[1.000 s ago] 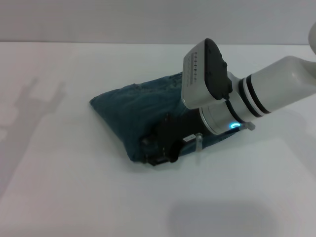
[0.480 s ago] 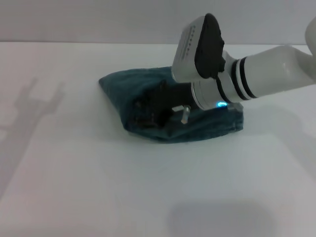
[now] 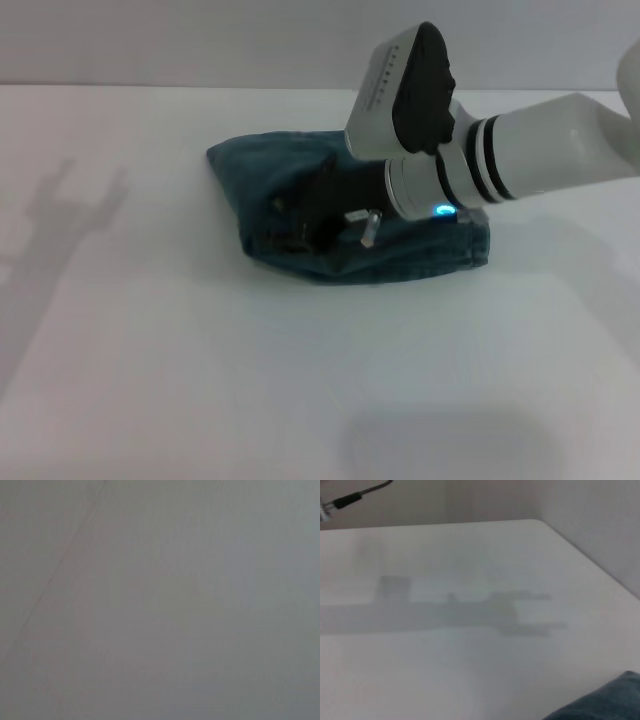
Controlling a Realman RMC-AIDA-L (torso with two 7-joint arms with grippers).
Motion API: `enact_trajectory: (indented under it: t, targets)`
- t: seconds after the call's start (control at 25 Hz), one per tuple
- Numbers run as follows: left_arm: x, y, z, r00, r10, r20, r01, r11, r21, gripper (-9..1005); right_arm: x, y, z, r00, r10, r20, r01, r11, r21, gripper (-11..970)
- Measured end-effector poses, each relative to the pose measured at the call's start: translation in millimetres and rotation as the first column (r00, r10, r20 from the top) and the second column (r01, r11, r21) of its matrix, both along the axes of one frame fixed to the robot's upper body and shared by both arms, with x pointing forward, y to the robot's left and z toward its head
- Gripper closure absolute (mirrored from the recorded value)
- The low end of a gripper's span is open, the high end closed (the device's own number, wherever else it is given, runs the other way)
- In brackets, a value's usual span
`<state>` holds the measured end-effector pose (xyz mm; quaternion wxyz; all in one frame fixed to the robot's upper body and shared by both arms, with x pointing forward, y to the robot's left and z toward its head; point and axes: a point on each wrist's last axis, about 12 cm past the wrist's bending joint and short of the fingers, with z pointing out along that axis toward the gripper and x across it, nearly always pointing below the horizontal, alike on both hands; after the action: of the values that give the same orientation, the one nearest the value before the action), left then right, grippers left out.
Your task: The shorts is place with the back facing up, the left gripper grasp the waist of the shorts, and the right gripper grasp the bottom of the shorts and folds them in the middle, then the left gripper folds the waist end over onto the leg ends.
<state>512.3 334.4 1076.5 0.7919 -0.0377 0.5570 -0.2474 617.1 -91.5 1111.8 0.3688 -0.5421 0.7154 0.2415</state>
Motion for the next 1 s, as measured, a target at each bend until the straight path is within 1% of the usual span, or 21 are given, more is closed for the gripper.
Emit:
enact_trajectory:
  t: [0.12,0.2,0.28,0.32,0.4,0.44,0.48,0.6,0.68,0.72,0.8,0.88,0.96,1.0]
  targets:
    - [-0.1,1.6,0.3,1.000,0.008,0.001,-0.008,1.000,-0.002,188,-12.1,-2.1,1.3,0.995,0.071,-0.064,-0.068,0.997,0.038,471]
    - [-0.5,2.5,0.2,1.000,0.012,0.001,-0.012,1.000,-0.003,188,-22.3,-4.8,5.4,0.987,0.138,-0.078,-0.131,0.988,0.085,472]
    - [-1.0,3.1,-0.1,1.000,0.015,0.001,-0.015,1.000,-0.004,189,-33.9,-12.0,13.4,0.977,0.209,-0.051,-0.199,0.968,0.154,472]
    - [-1.2,3.5,-0.3,1.000,0.017,0.000,-0.017,1.000,-0.004,189,-39.1,-17.9,18.9,0.973,0.230,-0.021,-0.221,0.954,0.201,472]
    - [-1.4,3.9,-0.5,1.000,0.019,-0.002,-0.019,1.000,-0.004,190,-47.3,-29.8,28.9,0.969,0.243,0.048,-0.246,0.923,0.296,472]
    - [-1.6,4.1,-0.8,1.000,0.020,-0.003,-0.020,1.000,-0.004,190,-50.1,-37.1,32.7,0.970,0.226,0.087,-0.242,0.905,0.349,472]
    - [-1.6,4.1,-0.8,1.000,0.020,-0.003,-0.020,1.000,-0.004,190,-52.3,-45.1,36.5,0.972,0.196,0.127,-0.232,0.884,0.405,472]
    - [-2.2,4.1,-1.3,1.000,0.021,-0.005,-0.021,1.000,-0.005,191,-55.3,-73.6,38.7,0.970,0.033,0.242,-0.164,0.823,0.543,471]
    - [-3.9,4.6,-3.9,1.000,0.026,-0.015,-0.026,1.000,-0.008,191,-57.4,-92.3,35.8,0.947,-0.104,0.304,-0.114,0.776,0.621,471]
    - [-4.3,4.7,-4.5,0.999,0.027,-0.017,-0.027,1.000,-0.009,191,-57.8,-100.8,33.7,0.929,-0.174,0.327,-0.089,0.752,0.653,472]
    - [-5.3,5.3,-5.9,0.999,0.031,-0.023,-0.031,0.999,-0.011,192,-57.7,-115.7,27.7,0.894,-0.300,0.333,-0.029,0.702,0.711,472]
    - [-7.0,7.0,-6.7,0.999,0.039,-0.025,-0.039,0.999,-0.013,192,-56.4,-132.4,19.2,0.839,-0.442,0.317,0.048,0.640,0.767,472]
    - [-8.9,8.7,-7.5,0.999,0.047,-0.026,-0.048,0.999,-0.015,193,-54.4,-148.3,12.4,0.770,-0.568,0.291,0.121,0.577,0.808,471]
    - [-10.9,9.5,-8.9,0.998,0.052,-0.030,-0.053,0.998,-0.018,193,-52.3,-164.0,5.1,0.677,-0.685,0.268,0.192,0.516,0.835,471]
